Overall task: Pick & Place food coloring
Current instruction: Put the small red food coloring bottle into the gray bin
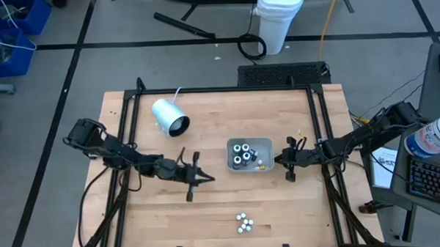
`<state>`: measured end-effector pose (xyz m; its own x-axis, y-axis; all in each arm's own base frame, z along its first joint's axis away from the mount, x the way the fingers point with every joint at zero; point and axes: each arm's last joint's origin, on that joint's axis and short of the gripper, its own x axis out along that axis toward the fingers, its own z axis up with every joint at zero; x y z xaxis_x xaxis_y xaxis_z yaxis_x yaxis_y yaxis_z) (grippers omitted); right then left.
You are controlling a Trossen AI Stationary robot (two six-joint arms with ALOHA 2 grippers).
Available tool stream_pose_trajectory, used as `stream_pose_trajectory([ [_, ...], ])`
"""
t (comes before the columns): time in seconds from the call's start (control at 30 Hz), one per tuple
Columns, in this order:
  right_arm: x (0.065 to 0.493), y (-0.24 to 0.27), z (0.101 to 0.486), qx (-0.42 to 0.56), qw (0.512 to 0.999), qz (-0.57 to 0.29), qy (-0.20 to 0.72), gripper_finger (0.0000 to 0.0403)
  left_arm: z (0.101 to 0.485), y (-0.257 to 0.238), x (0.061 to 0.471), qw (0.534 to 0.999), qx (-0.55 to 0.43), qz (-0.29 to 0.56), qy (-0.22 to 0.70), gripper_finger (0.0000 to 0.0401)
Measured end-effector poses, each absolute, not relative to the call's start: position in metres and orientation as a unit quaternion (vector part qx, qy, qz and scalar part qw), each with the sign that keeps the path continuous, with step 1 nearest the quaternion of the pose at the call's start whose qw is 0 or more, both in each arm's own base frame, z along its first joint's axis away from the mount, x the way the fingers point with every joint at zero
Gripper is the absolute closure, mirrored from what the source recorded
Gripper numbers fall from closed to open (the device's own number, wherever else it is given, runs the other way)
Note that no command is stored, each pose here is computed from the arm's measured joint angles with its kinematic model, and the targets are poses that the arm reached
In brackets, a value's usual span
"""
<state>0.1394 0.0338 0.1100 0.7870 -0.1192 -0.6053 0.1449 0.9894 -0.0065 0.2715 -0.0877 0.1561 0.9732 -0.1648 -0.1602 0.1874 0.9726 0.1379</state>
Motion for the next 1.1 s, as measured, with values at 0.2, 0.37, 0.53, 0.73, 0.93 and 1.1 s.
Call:
stream_pose_trajectory([
  [0.2,0.137,0.034,0.108,0.013,0.94,-0.055,0.337,0.038,0.146,-0.074,0.268,0.99,0.078,-0.068,0.098,0.0395],
  [0.37,0.134,0.039,0.103,0.068,0.922,0.016,0.38,0.038,0.147,-0.067,0.27,0.988,0.105,-0.058,0.097,0.0389],
  [0.53,0.134,0.042,0.105,0.089,0.92,0.047,0.378,0.038,0.148,-0.055,0.273,0.984,0.145,-0.041,0.093,0.0377],
  [0.73,0.138,0.057,0.112,0.058,0.937,0.11,0.326,0.0389,0.162,-0.037,0.281,0.994,0.101,0.002,0.036,0.0388],
  [0.93,0.138,0.091,0.117,0.037,0.94,0.18,0.288,0.04,0.173,-0.027,0.288,0.999,0.033,0.024,0.006,0.039],
  [1.1,0.146,0.132,0.133,-0.01,0.944,0.192,0.268,0.0402,0.17,-0.028,0.288,0.999,-0.012,0.022,0.021,0.0362],
])
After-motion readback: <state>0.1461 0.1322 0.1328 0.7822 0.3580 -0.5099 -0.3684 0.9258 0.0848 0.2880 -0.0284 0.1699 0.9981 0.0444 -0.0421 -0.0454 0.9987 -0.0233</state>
